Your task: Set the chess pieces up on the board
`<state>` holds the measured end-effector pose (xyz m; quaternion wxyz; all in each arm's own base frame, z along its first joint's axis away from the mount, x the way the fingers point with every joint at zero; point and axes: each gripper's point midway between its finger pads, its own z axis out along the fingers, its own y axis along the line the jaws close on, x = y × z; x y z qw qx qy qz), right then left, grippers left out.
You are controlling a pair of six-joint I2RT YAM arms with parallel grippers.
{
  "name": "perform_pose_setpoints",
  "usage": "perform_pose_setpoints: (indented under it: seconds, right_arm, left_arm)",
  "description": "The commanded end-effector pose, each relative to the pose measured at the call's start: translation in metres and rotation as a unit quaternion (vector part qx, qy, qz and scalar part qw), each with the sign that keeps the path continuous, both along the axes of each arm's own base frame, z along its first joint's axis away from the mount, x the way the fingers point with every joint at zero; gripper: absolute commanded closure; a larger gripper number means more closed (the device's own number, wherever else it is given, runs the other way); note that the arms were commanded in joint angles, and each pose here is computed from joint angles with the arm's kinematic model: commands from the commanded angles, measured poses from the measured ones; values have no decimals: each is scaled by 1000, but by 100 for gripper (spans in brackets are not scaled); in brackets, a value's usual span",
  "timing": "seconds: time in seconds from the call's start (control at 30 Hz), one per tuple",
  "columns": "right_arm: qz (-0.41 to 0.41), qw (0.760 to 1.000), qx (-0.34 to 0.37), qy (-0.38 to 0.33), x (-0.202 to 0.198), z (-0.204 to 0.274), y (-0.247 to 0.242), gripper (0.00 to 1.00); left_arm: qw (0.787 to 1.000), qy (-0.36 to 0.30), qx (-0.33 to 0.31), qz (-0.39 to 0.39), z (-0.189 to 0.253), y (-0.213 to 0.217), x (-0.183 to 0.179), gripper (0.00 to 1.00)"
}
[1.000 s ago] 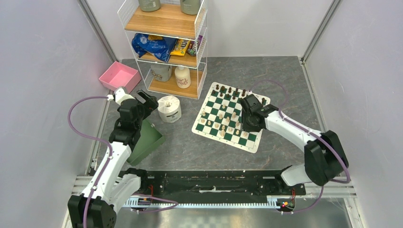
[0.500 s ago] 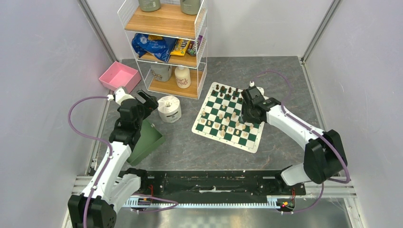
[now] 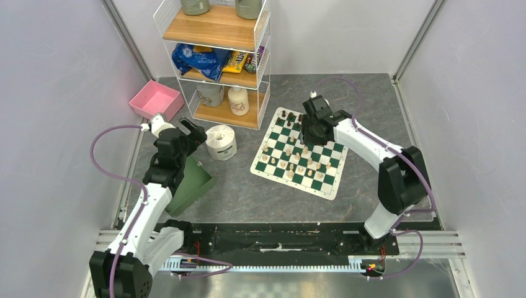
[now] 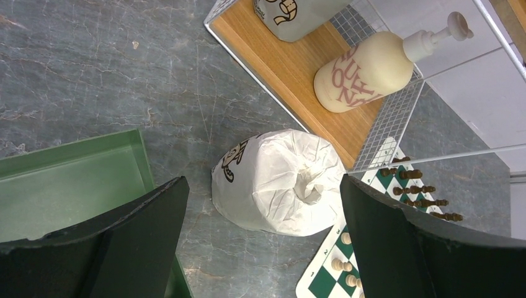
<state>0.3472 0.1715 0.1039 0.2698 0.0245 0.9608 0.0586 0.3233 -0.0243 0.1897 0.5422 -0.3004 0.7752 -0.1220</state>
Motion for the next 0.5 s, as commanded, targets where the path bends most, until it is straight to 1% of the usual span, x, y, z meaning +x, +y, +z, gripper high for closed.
perform_pose_setpoints:
  seconds: [0.0, 0.3, 0.47]
  right_arm:
    - [17, 999, 15, -24, 30, 12, 19, 47]
    - [29, 999, 2, -23, 71, -7, 44, 48]
    - [33, 999, -5, -14, 83, -21, 52, 50]
  left_arm:
    - [1000, -15, -2, 12, 9, 4, 4, 0]
    - [1000, -14, 2, 14, 8, 7, 4, 0]
    - [1000, -14, 4, 15, 8, 7, 3, 0]
